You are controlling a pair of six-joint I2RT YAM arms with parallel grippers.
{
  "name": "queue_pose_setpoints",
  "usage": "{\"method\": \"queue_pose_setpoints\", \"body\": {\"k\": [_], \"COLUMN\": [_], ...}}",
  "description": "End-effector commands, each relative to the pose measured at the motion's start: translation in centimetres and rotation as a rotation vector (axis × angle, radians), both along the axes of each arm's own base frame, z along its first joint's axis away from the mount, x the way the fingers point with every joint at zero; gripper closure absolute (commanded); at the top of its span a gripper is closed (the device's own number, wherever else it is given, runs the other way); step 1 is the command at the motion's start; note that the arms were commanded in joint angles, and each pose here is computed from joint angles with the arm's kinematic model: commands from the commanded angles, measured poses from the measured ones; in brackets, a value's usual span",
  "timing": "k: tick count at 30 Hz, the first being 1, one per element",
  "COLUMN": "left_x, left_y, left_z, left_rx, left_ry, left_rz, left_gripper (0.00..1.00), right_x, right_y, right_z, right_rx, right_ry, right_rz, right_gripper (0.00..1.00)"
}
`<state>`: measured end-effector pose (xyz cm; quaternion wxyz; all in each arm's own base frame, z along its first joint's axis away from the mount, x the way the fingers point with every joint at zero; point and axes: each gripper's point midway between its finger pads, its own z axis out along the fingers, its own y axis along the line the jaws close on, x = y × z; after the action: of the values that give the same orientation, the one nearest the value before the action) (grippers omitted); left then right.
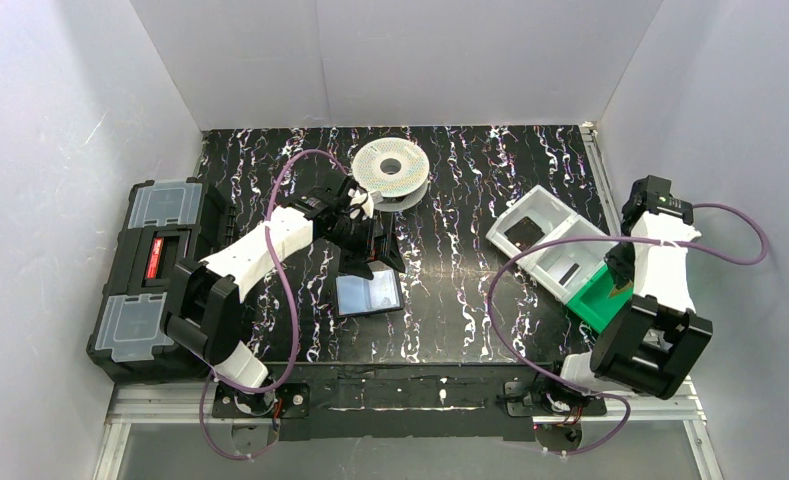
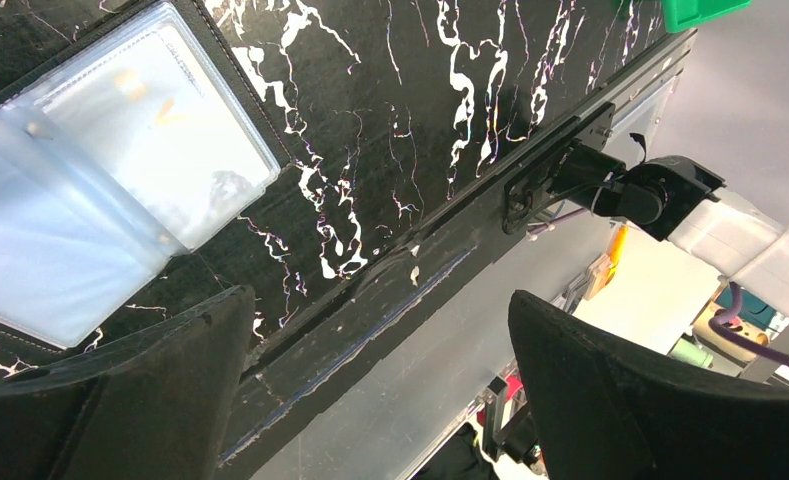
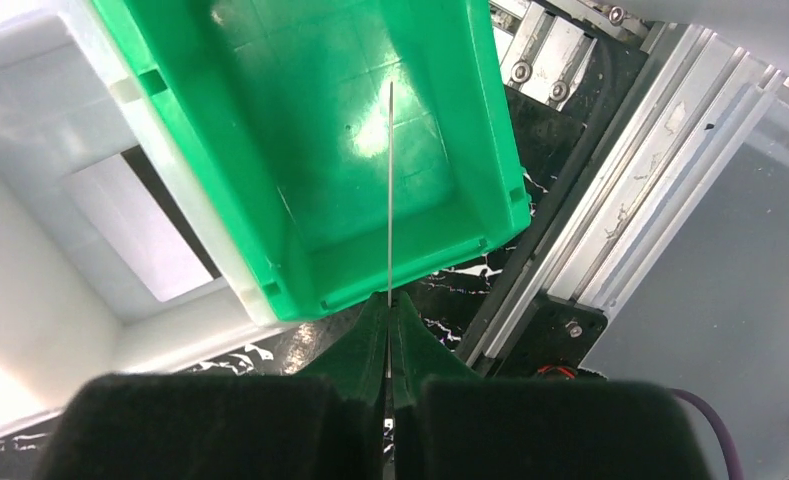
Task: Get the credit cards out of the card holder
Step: Place the credit card in the storage box.
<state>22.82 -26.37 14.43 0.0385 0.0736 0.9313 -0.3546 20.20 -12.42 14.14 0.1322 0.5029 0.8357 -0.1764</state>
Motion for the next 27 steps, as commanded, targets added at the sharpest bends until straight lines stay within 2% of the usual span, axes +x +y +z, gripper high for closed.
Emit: {"method": "queue_pose_setpoints", "body": {"k": [1, 5, 10, 14, 23, 27], "left_x": [-0.2, -0.2, -0.1, -0.1, 0.1, 0.4], "left_y": [-0.3, -0.3, -0.3, -0.4, -0.1, 0.6], "left_z": [0.9, 0.9, 0.8, 0.7, -0.2, -1.0], "left_rx": [-0.017, -0.017, -0.011, -0.009, 0.034, 0.092], "left_ry": [-0.013, -0.011, -0.009, -0.005, -0.004, -0.018], "left_rz": [-0.024, -0.026, -0.027, -0.029, -0.018, 0.013], "left_gripper": [0.02, 0.02, 0.02, 0.02, 0.02, 0.02], "right_x": [1.3, 1.7, 2.1, 2.8, 4.5, 5.7], "right_y": [-1.3, -1.5, -1.0, 0.0, 2.9, 5.8], "right_z": [0.6, 0.1, -0.1, -0.2, 1.8, 3.4], "right_rx": [-0.023, -0.012, 0.022, 0.075, 0.175, 0.230], "right_ry": [-0.019, 0.004, 0.003, -0.045, -0.212, -0.302], "right_rz": [-0.024, -0.032, -0.014, 0.029, 0.139, 0.240], "right_gripper": [0.99, 0.99, 0.72, 0.58, 0.43, 0.32]}}
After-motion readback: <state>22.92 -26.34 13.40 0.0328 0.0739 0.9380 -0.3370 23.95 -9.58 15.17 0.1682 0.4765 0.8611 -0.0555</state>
